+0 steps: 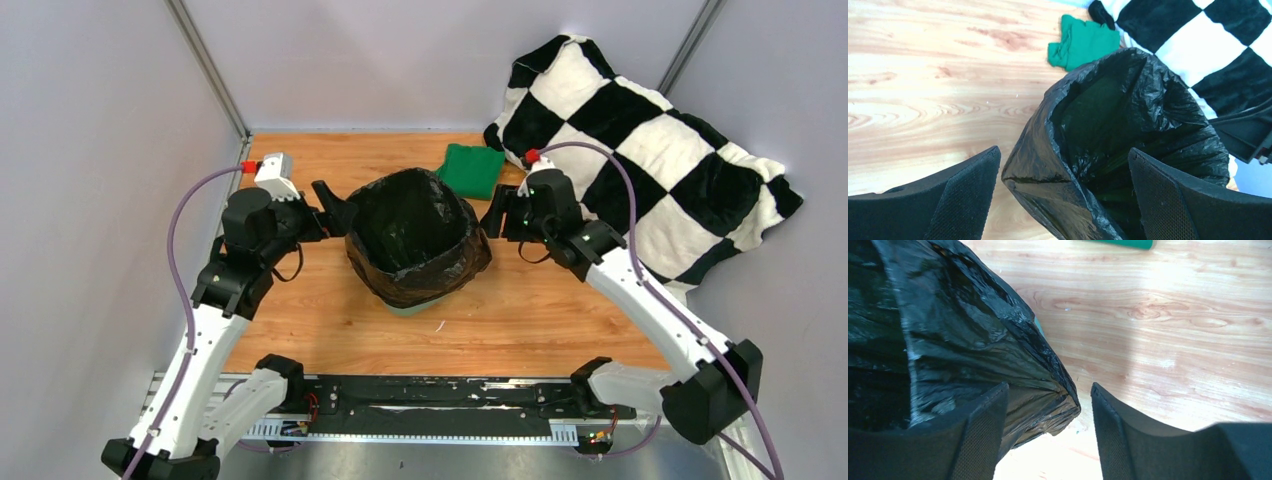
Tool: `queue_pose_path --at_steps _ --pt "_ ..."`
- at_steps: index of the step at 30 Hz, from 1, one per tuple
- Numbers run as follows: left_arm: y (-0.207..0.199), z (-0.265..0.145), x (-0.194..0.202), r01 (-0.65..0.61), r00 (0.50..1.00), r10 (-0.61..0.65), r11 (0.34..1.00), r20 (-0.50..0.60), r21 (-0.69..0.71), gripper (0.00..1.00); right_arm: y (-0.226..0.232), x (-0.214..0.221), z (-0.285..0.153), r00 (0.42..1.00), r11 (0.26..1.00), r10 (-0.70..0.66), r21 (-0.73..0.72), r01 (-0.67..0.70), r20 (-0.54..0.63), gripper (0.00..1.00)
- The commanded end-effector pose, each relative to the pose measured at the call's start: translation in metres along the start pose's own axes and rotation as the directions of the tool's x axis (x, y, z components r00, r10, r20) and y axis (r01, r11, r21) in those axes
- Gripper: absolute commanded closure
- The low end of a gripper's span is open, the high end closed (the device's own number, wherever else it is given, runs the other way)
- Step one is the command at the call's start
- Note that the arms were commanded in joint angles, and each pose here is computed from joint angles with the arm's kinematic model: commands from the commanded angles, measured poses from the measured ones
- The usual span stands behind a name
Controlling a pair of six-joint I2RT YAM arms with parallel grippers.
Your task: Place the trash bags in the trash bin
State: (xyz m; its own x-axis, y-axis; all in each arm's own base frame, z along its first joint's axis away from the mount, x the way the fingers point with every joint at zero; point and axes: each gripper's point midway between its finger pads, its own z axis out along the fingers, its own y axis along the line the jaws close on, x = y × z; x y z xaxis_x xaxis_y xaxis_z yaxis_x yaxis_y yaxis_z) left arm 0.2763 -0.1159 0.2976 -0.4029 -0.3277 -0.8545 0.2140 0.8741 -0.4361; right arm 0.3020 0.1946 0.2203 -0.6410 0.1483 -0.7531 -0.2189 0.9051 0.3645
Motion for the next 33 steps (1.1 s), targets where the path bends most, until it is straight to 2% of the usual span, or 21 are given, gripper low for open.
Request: queue_pose_path --at_steps 1,16,27,33 --pt "-0.005 -0.016 -0.017 -0.077 0.997 0.077 0.997 0.033 -0.001 0.0 -0.012 -0.026 -0.032 0.995 0.997 -0.049 0.064 0.043 0.086 0.33" --pt "-0.005 -0.038 -0.035 -0.144 0.988 0.146 0.989 0.043 -0.045 0.0 -0.014 -0.059 -0.099 0.965 0.995 -0.081 0.076 0.063 0.251 0.1" --pt "0.0 -0.031 -0.024 -0.168 0.986 0.168 0.985 -0.003 -0.046 0.0 -0.014 -0.073 -0.123 0.929 0.995 -0.095 0.066 0.076 0.358 0.08" --pt "0.0 -0.033 -0.025 -0.18 0.984 0.18 0.983 0.006 -0.046 0.0 -0.01 -0.079 -0.127 0.923 0.996 -0.092 0.053 0.078 0.374 0.08"
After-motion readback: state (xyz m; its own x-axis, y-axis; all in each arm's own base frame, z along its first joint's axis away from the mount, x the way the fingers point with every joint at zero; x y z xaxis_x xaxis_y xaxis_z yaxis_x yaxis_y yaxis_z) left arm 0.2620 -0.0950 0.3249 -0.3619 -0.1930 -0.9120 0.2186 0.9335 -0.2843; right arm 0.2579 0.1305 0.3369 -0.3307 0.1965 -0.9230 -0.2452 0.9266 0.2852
